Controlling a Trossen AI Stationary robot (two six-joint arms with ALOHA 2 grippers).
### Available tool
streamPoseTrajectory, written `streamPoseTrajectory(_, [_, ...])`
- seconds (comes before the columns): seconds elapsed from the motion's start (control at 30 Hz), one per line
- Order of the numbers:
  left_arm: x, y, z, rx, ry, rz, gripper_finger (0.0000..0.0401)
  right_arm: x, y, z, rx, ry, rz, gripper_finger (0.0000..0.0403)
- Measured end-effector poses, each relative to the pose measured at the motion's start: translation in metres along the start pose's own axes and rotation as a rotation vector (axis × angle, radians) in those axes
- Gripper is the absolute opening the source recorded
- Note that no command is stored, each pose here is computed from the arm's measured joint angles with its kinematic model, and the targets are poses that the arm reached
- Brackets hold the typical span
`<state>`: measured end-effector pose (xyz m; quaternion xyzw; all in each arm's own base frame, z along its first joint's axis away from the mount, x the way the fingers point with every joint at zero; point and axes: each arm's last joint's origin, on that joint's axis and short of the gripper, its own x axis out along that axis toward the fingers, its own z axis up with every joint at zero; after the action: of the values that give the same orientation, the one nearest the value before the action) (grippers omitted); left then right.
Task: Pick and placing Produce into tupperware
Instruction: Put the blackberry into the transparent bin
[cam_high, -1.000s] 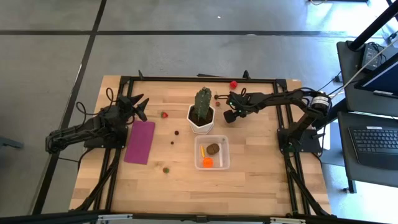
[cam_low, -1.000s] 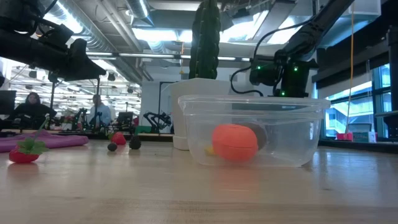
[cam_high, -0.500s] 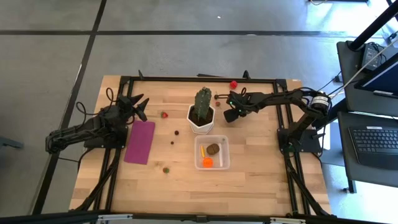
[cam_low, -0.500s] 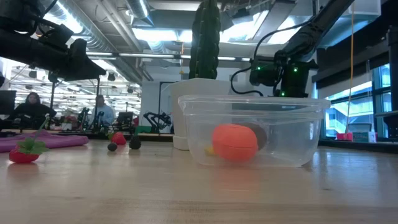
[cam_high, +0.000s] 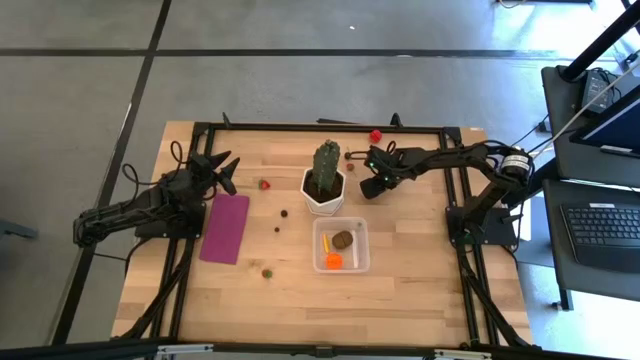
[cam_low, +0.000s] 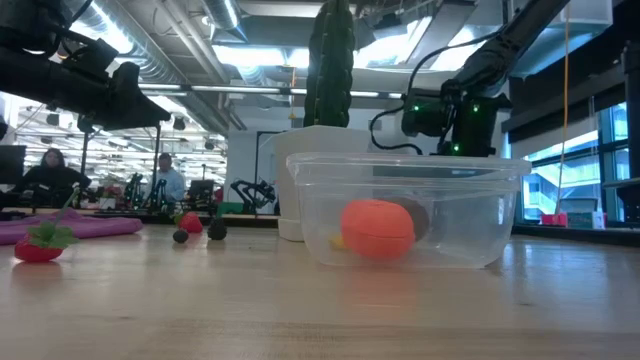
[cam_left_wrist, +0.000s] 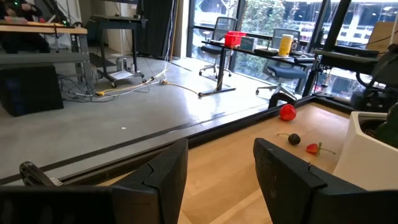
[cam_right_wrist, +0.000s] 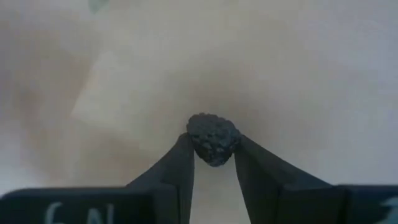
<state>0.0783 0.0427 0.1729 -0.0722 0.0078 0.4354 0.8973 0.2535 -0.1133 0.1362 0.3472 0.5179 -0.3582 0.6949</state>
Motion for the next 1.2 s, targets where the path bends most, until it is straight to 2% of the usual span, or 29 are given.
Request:
streamPoseTrajectory(0.13, [0.0, 0.0, 0.0, 0.0, 0.0, 0.0, 0.0176, -0.027, 0.015, 0.002, -0.061, -0.008, 0.142, 0.0101])
streamPoseTrajectory(0.3, [0.0, 0.0, 0.0, 0.0, 0.0, 0.0, 0.0176, -0.073, 0.039, -0.008, -0.184, -0.044, 0.269, 0.0082])
streamPoseTrajectory(0.5, [0.0, 0.0, 0.0, 0.0, 0.0, 0.0, 0.0176, -0.129, 0.074, -0.032, -0.34, -0.101, 0.392, 0.0073])
streamPoseTrajectory(0.6, [0.0, 0.0, 0.0, 0.0, 0.0, 0.0, 0.0176, -0.15, 0.096, -0.047, -0.434, -0.132, 0.473, 0.0057])
streamPoseTrajectory(0.73, [0.0, 0.0, 0.0, 0.0, 0.0, 0.001, 0.0176, -0.158, 0.118, -0.068, -0.512, -0.155, 0.465, 0.0021])
streamPoseTrajectory(0.83, [0.0, 0.0, 0.0, 0.0, 0.0, 0.001, 0.0176, -0.156, 0.125, -0.077, -0.516, -0.17, 0.434, 0.0005])
streamPoseTrajectory(1.2, [0.0, 0.0, 0.0, 0.0, 0.0, 0.0, 0.0176, -0.156, 0.127, -0.081, -0.503, -0.17, 0.431, 0.0049])
